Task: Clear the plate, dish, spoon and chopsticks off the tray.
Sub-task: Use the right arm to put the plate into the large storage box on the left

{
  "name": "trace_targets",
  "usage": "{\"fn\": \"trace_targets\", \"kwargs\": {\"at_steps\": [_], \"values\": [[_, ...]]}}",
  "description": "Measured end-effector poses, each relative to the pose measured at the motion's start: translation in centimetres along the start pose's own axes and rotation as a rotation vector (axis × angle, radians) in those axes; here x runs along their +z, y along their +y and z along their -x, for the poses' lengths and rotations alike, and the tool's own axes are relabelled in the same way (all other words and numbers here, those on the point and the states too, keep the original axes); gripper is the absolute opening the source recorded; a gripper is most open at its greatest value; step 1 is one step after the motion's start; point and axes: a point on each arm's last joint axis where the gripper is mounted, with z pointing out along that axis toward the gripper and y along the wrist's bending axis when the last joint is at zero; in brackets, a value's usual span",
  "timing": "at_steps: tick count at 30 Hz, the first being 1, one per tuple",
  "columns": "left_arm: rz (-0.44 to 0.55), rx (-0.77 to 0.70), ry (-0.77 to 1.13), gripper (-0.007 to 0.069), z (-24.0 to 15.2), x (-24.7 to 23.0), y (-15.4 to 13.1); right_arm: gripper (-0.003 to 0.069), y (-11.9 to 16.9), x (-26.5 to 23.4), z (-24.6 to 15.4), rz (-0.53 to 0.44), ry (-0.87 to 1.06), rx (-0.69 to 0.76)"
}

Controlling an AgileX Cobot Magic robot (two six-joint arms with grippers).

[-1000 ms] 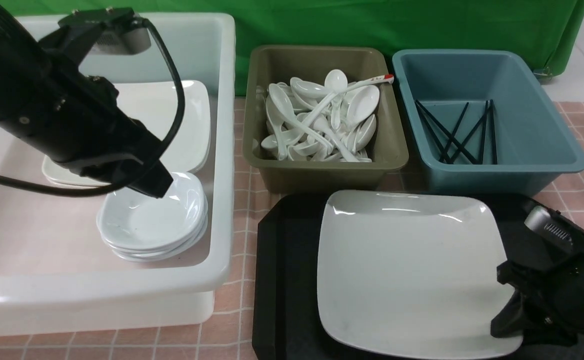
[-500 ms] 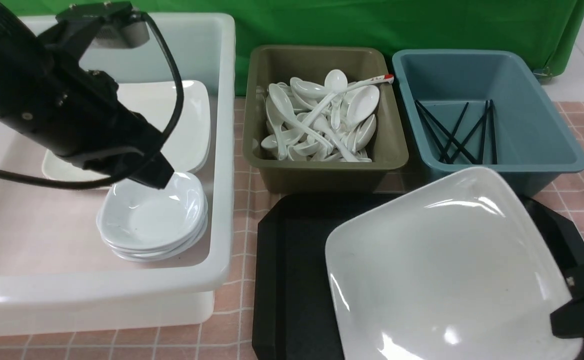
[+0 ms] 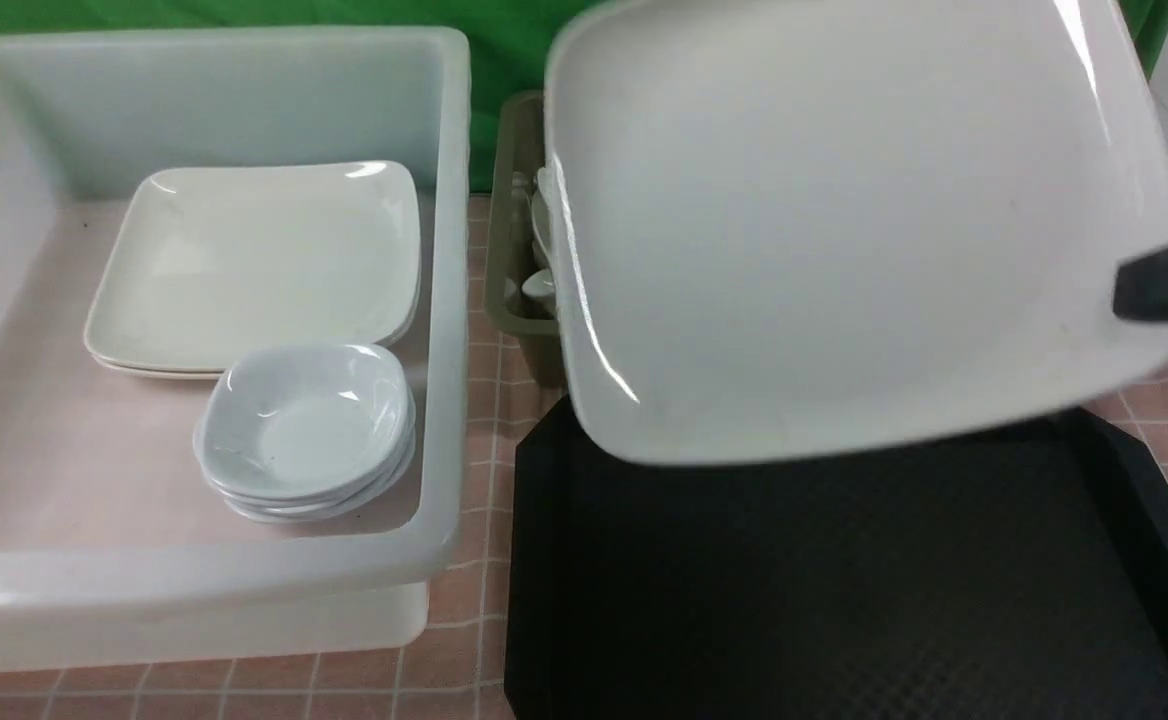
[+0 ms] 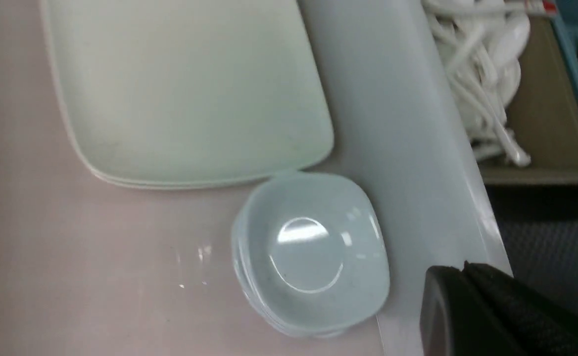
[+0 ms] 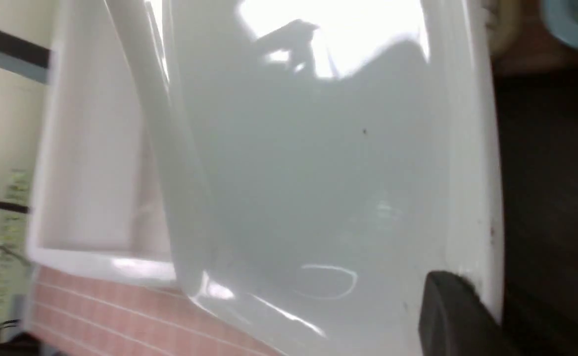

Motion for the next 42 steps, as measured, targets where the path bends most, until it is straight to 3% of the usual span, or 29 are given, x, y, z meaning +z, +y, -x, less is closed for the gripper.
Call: {"fn": "trace_targets", "kwargs": {"at_steps": [3, 5, 6, 11, 16, 23, 29, 42], "values": [[0.024, -0.074, -0.104, -0.0002, 0.2, -2.4, 1.4, 0.0068, 2.6, 3.0, 1.6, 0.116, 0.019, -0.035], [0.034, -0.089, -0.133, -0.0002, 0.2, -3.0, 1.7, 0.0068, 3.5, 4.6, 2.2, 0.14, 0.022, -0.052], [0.062, -0.101, -0.167, -0.0002, 0.2, -3.7, 2.2, 0.0068, 5.4, 7.2, 2.6, 0.184, 0.042, -0.085], [0.113, -0.101, -0.182, -0.0002, 0.2, -4.1, 2.8, 0.0068, 9.7, 16.7, 3.6, 0.26, 0.051, -0.118], [0.135, -0.094, -0.18, -0.0001, 0.2, -4.1, 3.0, 0.0068, 12.0, 25.4, 3.8, 0.295, 0.047, -0.058], [0.153, -0.114, -0.213, 0.0, 0.4, -4.2, 3.2, 0.0068, 12.5, 34.9, 3.0, 0.308, 0.015, 0.057], [0.15, -0.123, -0.214, 0.0, 0.4, -4.1, 3.2, 0.0068, 10.4, 39.9, 2.1, 0.237, -0.037, 0.196], [0.149, -0.184, -0.191, 0.0, -0.8, -2.6, 4.3, 0.0076, 7.8, 42.8, 1.4, 0.168, -0.078, 0.199]]}}
